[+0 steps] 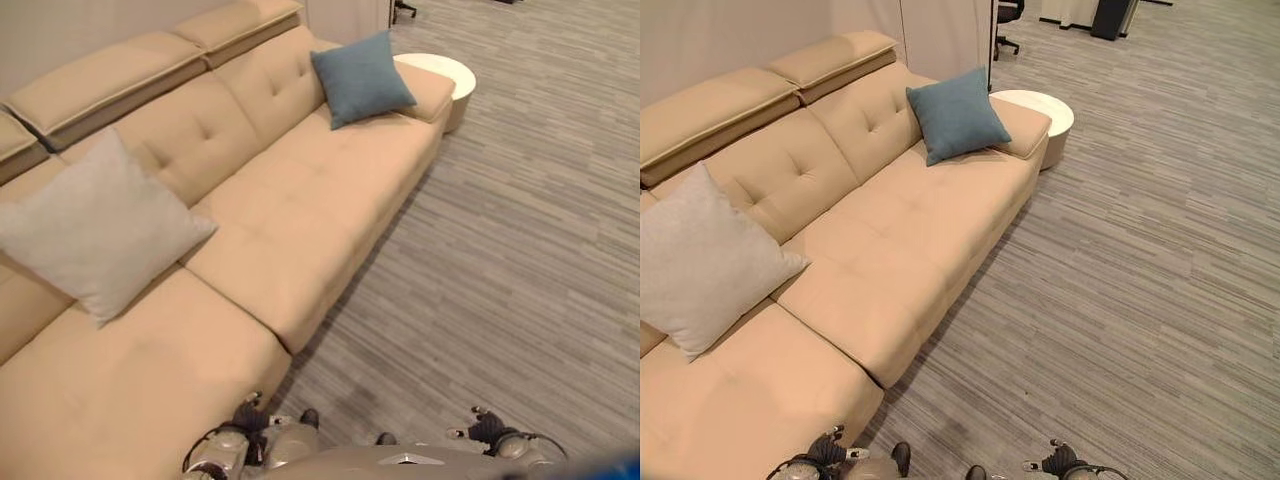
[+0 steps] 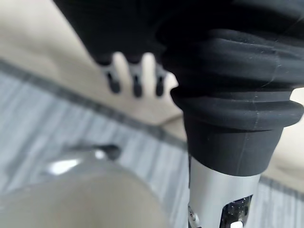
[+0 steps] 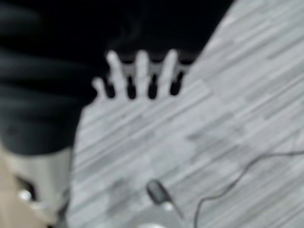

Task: Pick up all the scattered cushions and arrange them neatly on the sofa.

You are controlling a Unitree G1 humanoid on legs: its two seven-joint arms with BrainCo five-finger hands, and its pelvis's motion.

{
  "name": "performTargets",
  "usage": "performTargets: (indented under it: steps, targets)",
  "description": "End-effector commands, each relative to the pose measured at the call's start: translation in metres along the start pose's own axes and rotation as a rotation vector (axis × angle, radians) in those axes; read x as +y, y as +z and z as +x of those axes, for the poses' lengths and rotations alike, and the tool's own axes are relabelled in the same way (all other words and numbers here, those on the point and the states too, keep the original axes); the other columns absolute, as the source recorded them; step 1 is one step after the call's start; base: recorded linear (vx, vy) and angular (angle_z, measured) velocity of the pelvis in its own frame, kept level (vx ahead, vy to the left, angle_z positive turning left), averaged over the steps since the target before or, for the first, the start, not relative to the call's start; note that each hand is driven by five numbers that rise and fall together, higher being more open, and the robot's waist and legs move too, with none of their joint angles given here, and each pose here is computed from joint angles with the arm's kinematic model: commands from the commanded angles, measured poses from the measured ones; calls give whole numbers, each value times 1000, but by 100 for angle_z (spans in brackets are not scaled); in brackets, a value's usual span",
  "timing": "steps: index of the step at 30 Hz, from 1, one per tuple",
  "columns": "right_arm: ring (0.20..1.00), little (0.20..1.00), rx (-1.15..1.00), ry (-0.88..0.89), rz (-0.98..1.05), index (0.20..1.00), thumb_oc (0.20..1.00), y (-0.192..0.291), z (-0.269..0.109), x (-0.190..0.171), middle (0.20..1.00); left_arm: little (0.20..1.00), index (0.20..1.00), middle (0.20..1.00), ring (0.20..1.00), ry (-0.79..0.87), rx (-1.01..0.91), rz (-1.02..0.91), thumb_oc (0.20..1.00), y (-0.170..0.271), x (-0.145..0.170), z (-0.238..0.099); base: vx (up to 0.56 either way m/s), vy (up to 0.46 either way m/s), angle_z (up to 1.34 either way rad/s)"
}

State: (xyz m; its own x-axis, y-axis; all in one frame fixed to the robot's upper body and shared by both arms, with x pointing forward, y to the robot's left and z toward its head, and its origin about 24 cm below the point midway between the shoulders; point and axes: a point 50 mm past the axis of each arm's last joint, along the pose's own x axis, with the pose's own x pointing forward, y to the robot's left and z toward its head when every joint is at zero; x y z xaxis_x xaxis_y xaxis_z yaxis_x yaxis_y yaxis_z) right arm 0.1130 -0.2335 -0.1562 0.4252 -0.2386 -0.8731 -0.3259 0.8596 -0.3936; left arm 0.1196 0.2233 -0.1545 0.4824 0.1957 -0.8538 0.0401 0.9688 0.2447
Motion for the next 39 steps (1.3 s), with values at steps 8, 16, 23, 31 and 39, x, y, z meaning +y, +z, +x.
performTargets:
  steps: [8, 16, 23, 31, 39]
  targets:
    - [1000, 1000, -71, -48, -9, 1000, 1000, 23, 4, -14, 1000, 1000, 1000, 1000, 1000, 32, -31, -2, 1000, 9, 4, 2, 314, 16, -33]
    - [1000, 1000, -133, -31, -12, 1000, 1000, 43, 4, -7, 1000, 1000, 1000, 1000, 1000, 36, -125, 74, 1000, 34, 11, 4, 327, 137, -33]
    - [1000, 1000, -192, -37, -23, 1000, 1000, 61, 4, -10, 1000, 1000, 1000, 1000, 1000, 39, -163, 81, 1000, 47, 12, 5, 394, 86, 2]
    - [1000, 1000, -196, -21, -48, 1000, 1000, 59, 4, -6, 1000, 1000, 1000, 1000, 1000, 44, -103, 54, 1000, 31, 8, 5, 463, -76, 51]
    - [1000, 1000, -221, -50, 7, 1000, 1000, 65, 3, -13, 1000, 1000, 1000, 1000, 1000, 48, -104, 30, 1000, 36, 11, 6, 294, -161, 8]
